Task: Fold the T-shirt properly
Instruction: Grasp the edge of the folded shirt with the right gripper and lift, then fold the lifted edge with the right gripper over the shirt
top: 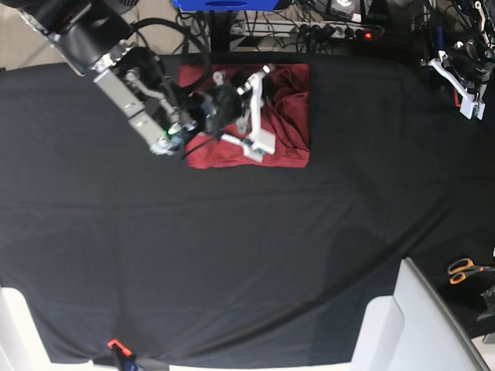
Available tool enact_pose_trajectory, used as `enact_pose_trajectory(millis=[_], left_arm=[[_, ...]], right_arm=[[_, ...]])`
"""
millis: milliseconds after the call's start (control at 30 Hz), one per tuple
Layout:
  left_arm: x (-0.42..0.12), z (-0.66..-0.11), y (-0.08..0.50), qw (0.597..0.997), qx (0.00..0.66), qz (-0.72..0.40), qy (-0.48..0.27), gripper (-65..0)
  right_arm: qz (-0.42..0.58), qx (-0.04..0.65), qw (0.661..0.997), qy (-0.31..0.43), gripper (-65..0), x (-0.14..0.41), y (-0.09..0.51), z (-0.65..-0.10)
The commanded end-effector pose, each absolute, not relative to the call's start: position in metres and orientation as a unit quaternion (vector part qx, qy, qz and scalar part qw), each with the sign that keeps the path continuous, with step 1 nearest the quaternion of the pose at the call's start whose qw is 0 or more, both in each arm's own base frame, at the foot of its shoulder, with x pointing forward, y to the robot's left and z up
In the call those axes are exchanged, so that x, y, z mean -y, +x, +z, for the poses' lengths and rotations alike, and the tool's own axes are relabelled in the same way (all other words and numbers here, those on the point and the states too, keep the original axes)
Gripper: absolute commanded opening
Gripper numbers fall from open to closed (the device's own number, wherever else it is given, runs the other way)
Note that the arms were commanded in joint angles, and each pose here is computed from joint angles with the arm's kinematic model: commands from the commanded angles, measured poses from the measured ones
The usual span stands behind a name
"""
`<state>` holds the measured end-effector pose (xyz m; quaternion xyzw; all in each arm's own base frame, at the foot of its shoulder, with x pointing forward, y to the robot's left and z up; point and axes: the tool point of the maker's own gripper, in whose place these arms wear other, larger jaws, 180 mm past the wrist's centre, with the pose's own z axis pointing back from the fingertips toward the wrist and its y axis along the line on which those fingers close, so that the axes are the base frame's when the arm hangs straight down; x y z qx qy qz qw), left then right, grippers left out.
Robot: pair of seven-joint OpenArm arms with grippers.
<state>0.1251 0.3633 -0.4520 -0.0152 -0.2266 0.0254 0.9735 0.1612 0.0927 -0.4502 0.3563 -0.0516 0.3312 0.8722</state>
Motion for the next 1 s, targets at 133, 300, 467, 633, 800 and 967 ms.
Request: enact_pose_trajectory(millis=[133, 300, 467, 633, 800, 967], left_arm=[[-0.373, -0.441, 0.129, 0.971, 0.237, 0.016, -0.005, -65.0], [-0.378, -0.438, 0.133, 0.971, 0.240, 0.011, 0.001, -65.0], [-0.382, -0.435, 0.135, 0.971, 0.240, 0.006, 0.005, -65.0], [-0.386, -0.431, 0.137, 0.971, 0.240, 0.001, 0.011, -65.0], [-0.386, -0.430, 0.138, 0.970, 0.241, 0.000, 0.011, -65.0], [-0.385, -0.432, 0.142, 0.970, 0.244, 0.004, 0.008, -65.0]], right_arm=[[0.367, 0.053, 0.859, 0.352, -63.8, -0.103, 0.162, -0.450], [0.417, 0.043, 0.841, 0.342, -63.8, -0.114, 0.153, -0.449], [0.460, 0.020, 0.827, 0.322, -63.8, -0.122, 0.143, -0.458], [0.532, -0.002, 0.792, 0.300, -63.8, -0.135, 0.123, -0.457], [0.548, 0.021, 0.774, 0.315, -63.8, -0.146, 0.122, -0.436], [0.486, 0.053, 0.813, 0.315, -63.8, -0.147, 0.143, -0.419]])
